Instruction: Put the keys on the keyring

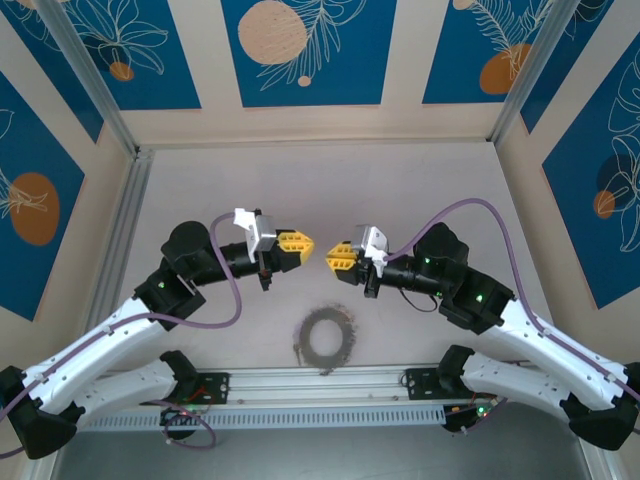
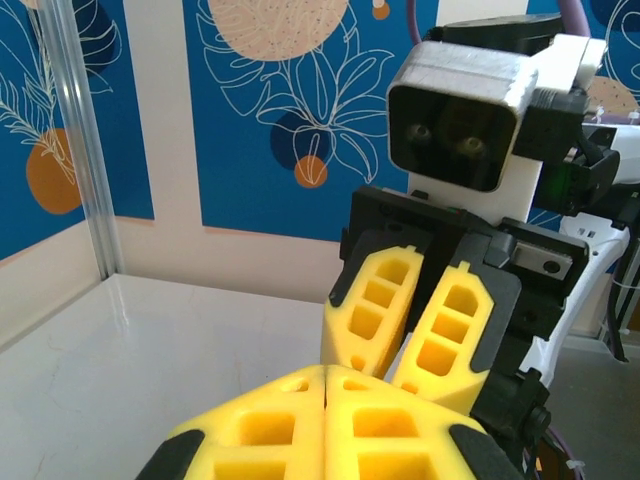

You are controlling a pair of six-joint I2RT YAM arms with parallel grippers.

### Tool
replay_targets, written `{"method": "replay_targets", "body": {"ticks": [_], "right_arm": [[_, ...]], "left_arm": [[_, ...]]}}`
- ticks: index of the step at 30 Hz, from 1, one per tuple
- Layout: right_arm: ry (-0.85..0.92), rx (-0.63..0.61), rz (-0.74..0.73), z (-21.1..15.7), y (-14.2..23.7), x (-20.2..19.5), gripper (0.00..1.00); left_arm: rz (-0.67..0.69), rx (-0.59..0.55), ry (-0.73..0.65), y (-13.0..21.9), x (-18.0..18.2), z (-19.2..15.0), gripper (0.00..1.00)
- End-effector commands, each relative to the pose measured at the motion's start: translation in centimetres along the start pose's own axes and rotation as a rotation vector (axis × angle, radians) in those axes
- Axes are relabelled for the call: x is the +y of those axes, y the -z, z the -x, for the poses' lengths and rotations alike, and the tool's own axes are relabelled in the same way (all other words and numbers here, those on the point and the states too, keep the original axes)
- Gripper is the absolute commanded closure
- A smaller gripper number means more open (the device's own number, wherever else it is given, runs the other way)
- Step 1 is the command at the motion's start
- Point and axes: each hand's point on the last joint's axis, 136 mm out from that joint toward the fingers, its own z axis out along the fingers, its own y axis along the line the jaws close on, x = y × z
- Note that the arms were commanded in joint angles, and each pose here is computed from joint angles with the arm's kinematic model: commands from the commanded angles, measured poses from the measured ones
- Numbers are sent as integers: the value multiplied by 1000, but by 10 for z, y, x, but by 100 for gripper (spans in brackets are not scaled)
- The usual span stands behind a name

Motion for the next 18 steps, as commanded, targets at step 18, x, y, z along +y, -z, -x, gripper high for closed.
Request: {"method": "replay_targets", "body": {"ticks": [18], "right_arm": [[-842,484,-309,-179,12,-56,45]], "left_arm": [[401,404,365,29,91,-120,85]]}}
